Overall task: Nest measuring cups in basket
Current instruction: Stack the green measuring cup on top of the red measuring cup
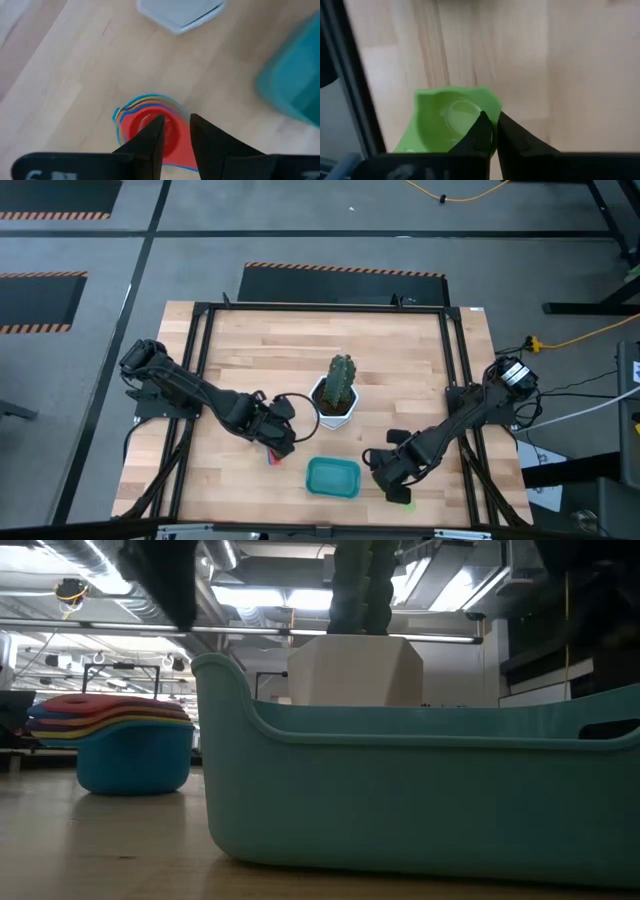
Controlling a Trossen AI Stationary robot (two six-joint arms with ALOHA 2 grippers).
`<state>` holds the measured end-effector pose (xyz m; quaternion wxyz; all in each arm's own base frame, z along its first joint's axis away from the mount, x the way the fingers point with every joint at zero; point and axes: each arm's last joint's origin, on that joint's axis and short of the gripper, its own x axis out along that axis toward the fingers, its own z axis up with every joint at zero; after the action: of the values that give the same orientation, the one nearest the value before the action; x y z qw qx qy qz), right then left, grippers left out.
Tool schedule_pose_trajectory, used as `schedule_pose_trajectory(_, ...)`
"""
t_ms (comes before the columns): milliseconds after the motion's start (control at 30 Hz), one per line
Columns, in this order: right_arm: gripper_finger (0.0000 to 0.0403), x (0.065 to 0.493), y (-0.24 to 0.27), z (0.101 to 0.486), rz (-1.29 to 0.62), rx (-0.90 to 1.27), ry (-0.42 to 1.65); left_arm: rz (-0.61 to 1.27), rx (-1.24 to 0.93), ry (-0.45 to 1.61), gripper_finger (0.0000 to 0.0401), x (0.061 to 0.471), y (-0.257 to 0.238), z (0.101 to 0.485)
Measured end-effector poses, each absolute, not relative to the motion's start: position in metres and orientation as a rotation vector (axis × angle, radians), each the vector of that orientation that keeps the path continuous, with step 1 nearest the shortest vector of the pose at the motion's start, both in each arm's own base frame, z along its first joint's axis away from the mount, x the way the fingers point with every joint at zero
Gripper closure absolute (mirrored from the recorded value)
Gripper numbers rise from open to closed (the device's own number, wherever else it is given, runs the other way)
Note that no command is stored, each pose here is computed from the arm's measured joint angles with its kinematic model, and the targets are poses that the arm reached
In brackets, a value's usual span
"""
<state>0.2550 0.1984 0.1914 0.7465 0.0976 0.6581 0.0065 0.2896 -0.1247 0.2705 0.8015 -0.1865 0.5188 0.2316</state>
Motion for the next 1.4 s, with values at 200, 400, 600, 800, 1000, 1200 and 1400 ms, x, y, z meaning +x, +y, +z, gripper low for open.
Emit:
schedule_pose_trajectory(200,0.0387,0.280,0.193,0.240,-0.034,0.063,1.254,0.394,-0.337,0.995,0.0316,0.301,-0.129,0.300)
schedule_pose_trajectory(400,0.0386,0.306,0.181,0.278,-0.184,-0.103,0.962,0.279,-0.270,0.926,0.0316,0.307,-0.134,0.324)
schedule_pose_trajectory(600,0.0385,0.329,0.171,0.296,-0.290,-0.176,0.712,0.224,-0.266,0.869,0.0316,0.307,-0.140,0.344)
schedule_pose_trajectory(800,0.0385,0.340,0.158,0.299,-0.325,-0.158,0.673,0.199,-0.303,0.804,0.0316,0.311,-0.143,0.353)
schedule_pose_trajectory(1000,0.0385,0.343,0.151,0.300,-0.356,-0.136,0.665,0.200,-0.309,0.796,0.0316,0.313,-0.142,0.353)
schedule_pose_trajectory(1200,0.0385,0.346,0.149,0.301,-0.376,-0.131,0.637,0.197,-0.310,0.793,0.0316,0.312,-0.143,0.354)
schedule_pose_trajectory(1400,0.0385,0.349,0.151,0.305,-0.364,-0.122,0.593,0.192,-0.332,0.798,0.0316,0.312,-0.144,0.353)
